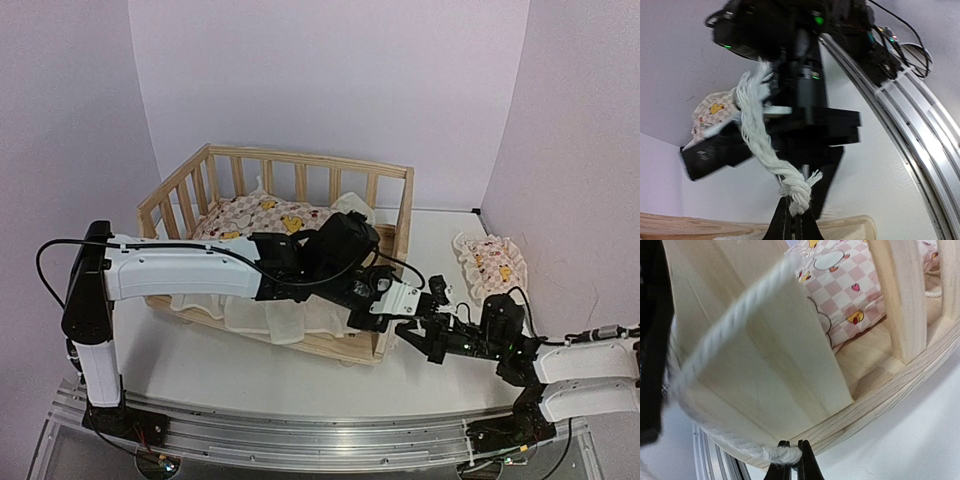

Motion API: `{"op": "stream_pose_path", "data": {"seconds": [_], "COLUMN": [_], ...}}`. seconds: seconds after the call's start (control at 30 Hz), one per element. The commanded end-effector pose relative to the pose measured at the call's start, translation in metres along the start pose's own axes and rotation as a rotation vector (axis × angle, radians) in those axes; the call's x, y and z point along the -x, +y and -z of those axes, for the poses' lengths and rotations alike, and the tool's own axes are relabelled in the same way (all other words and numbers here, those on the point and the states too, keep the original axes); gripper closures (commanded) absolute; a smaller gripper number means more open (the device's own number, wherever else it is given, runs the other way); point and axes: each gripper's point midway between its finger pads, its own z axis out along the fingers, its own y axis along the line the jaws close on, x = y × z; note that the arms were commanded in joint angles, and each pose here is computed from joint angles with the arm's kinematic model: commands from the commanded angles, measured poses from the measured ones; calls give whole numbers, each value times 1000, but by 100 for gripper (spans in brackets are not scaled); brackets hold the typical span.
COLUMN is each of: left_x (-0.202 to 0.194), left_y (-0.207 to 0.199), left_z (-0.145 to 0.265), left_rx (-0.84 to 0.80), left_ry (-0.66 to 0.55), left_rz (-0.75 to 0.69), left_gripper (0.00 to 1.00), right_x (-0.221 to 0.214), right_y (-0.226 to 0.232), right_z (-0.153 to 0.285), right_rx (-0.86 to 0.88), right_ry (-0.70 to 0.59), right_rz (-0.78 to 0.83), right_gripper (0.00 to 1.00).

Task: Set up the pet bed

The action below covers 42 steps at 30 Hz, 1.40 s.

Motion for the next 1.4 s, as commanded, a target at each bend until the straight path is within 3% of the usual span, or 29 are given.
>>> {"op": "stream_pose_path", "data": {"seconds": [0.0,0.33,0.4,0.57,0.73,0.93,1.13,1.37], "left_x": [13,-11,-13,-2,21,42,47,47], "left_y": [-43,-43,-42,-42,-44,-35,-1,15], "left_z": [22,1,2,13,35,57,58,47], "left_rx": [-173,-155,-149,-161,-195,-192,-35,161], "left_ry": [-27,55,61,33,-40,-108,-106,-125], "left_rz": [-24,-108,-129,-178,-214,-162,-107,-161], "left_gripper": [100,100,92,62,52,51,61,58], "right_x": [19,40,41,38,38,49,53,82], "right_y": [-16,-10,-6,4,19,36,41,40], "right_z": [10,24,26,35,45,48,47,43], "right_rx": [-161,-248,-250,-258,-257,-245,-260,-267], "right_ry": [36,228,274,387,486,518,519,322], "right_rz": [-1,-4,-30,-124,-247,-469,-763,-1003], "right_gripper": [100,100,100,100,100,100,100,100]}}
